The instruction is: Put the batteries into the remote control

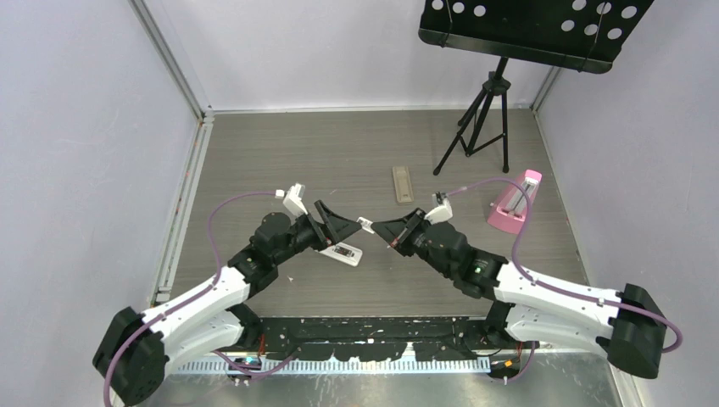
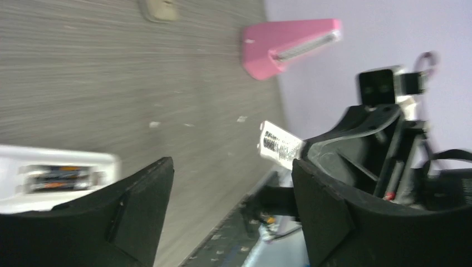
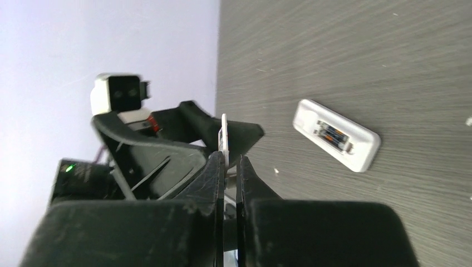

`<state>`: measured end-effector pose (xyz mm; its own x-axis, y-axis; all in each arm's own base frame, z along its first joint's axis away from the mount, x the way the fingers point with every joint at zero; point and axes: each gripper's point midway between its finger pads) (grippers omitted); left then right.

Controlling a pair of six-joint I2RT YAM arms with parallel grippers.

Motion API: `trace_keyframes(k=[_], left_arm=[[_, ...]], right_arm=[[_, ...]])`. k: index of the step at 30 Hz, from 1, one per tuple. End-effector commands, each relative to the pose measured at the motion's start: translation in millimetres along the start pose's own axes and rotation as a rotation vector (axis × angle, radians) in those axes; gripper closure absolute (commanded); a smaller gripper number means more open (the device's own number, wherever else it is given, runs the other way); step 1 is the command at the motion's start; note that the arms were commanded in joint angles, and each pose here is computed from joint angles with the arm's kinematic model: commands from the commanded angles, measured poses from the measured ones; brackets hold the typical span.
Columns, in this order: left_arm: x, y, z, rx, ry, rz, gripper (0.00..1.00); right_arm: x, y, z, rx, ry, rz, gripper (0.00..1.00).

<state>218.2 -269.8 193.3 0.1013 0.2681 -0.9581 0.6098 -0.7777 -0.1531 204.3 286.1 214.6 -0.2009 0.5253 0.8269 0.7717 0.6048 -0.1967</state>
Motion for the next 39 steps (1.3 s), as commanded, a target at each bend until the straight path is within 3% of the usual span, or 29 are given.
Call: trace_keyframes(k=[1,4,10,14,16,22,39], left_arm=[[56,-31,-32,-0.144,0.255,-0.325,0.16],[73,-51,-50,-0.205,0.343,-0.453,0.13],[97,-61,-60,-0.196,0.340,-0.548,0.13],[116,-61,-64,-0.164,0.272,-0.579,0.22],[123,-60,-64,-0.137,0.232,-0.565,0.32],[140,-59,-63,-0.102,0.198,-0.586,0.41],[157,-48,-50,-0.021,0.178,-0.583,0.42]], right_arm=[[-16,18,13,0.088,0.031,0.144,1.00],[-22,36,35,0.161,0.066,0.166,1.00],[-33,66,65,0.233,0.084,0.193,1.00],[-35,80,77,0.267,0.071,0.207,1.00],[-39,86,83,0.282,0.064,0.220,1.00],[-45,99,95,0.311,0.065,0.236,1.00],[-75,97,109,0.338,0.068,0.343,1.00]])
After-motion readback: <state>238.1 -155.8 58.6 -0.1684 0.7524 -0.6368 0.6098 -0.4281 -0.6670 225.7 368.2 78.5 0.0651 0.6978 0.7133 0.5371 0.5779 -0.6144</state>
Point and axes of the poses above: each gripper's point midway between its finger pads, its own y axis out along the fingers, its own x axis along the line the jaws close on, z = x × y, and after that the axes turned 11 degrees about -y, right-handed
